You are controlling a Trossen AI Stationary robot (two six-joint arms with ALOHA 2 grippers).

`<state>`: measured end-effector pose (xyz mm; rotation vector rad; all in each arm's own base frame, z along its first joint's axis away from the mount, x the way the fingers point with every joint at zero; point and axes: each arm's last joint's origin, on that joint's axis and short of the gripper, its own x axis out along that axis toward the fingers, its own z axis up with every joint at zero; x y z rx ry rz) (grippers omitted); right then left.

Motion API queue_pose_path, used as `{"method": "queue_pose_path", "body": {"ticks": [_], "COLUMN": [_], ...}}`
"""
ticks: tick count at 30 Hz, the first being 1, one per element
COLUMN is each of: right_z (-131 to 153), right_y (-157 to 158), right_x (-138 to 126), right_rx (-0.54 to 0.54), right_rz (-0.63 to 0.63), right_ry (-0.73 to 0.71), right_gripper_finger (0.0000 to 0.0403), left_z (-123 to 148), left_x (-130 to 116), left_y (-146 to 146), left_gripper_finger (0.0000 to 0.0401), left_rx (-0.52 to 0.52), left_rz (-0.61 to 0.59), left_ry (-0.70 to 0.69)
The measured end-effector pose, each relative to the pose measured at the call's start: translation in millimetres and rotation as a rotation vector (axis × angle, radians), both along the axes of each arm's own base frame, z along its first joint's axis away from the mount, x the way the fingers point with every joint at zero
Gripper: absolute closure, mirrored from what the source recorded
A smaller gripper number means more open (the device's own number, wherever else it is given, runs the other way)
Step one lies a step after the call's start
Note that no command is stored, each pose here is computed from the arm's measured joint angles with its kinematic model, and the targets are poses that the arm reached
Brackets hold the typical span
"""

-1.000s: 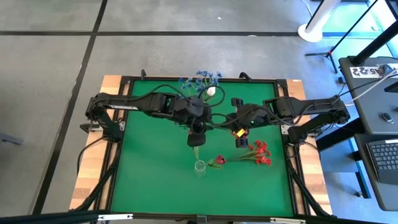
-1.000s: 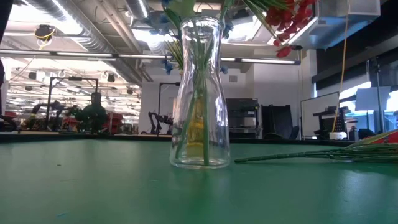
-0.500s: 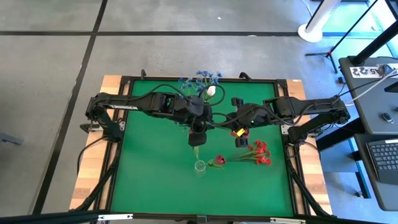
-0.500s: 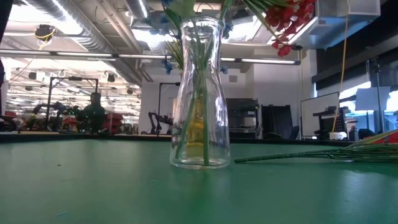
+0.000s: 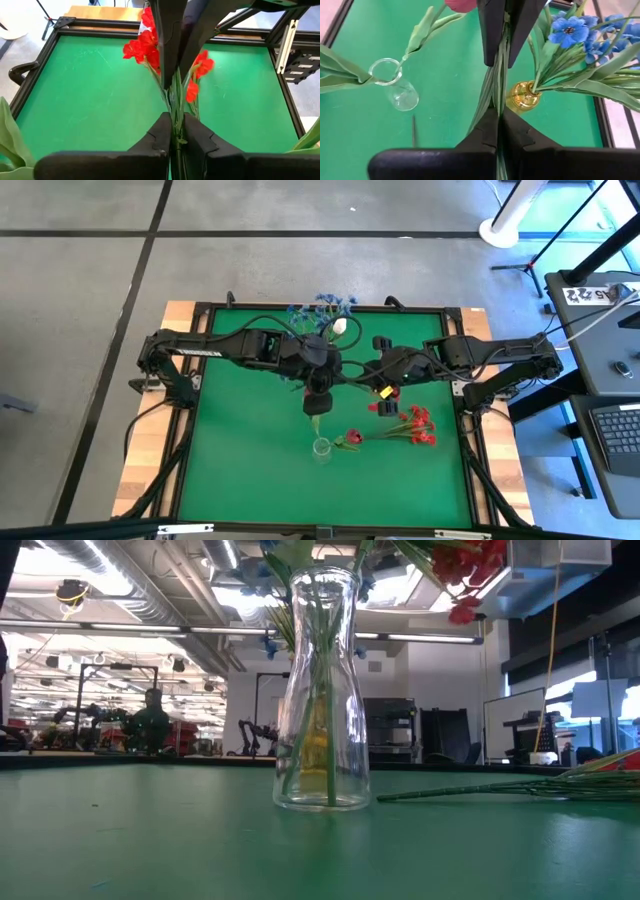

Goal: Sort flowers into vase by color
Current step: Put the top red flowers into the transparent flower vase

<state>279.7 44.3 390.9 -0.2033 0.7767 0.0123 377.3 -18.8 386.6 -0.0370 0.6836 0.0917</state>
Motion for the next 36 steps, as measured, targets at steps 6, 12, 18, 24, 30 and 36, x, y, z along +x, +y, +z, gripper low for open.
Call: {"method": "queue_pose_path", "body": {"ticks": [6, 12, 18, 24, 30, 36], "right_z": [2, 29, 58, 76, 68, 42], "right_y": [-1, 2, 14, 24, 30, 26], "right_x": [-2, -17, -43, -71, -87, -98], "right_rx": [-0.006, 0.003, -0.050, -0.090, -0.065, -0.043], "right_rz": [-0.049, -0.047, -0.074, -0.102, -0.057, -0.037], "right_ry": [-0.005, -0.062, -0.118, -0.286, -0.417, -0.526], "right_gripper_finger": [0.0363, 0.0318, 0.0292, 0.0300, 0.0312, 0.0315], "left_z": [0, -3, 5, 38, 84, 115], "left_x": [-1, -3, -8, -37, -90, -135], "left_y": [1, 2, 0, -9, -24, -39], "left_gripper_finger": [0.0381, 0.0381, 0.0382, 0.0382, 0.0382, 0.0382], "left_rx": [0.019, 0.044, 0.073, 0.096, 0.119, 0.109], "left_rz": [0.022, 0.048, 0.072, 0.081, 0.102, 0.087], "left_ry": [0.005, 0.044, 0.007, -0.101, -0.277, -0.429]}}
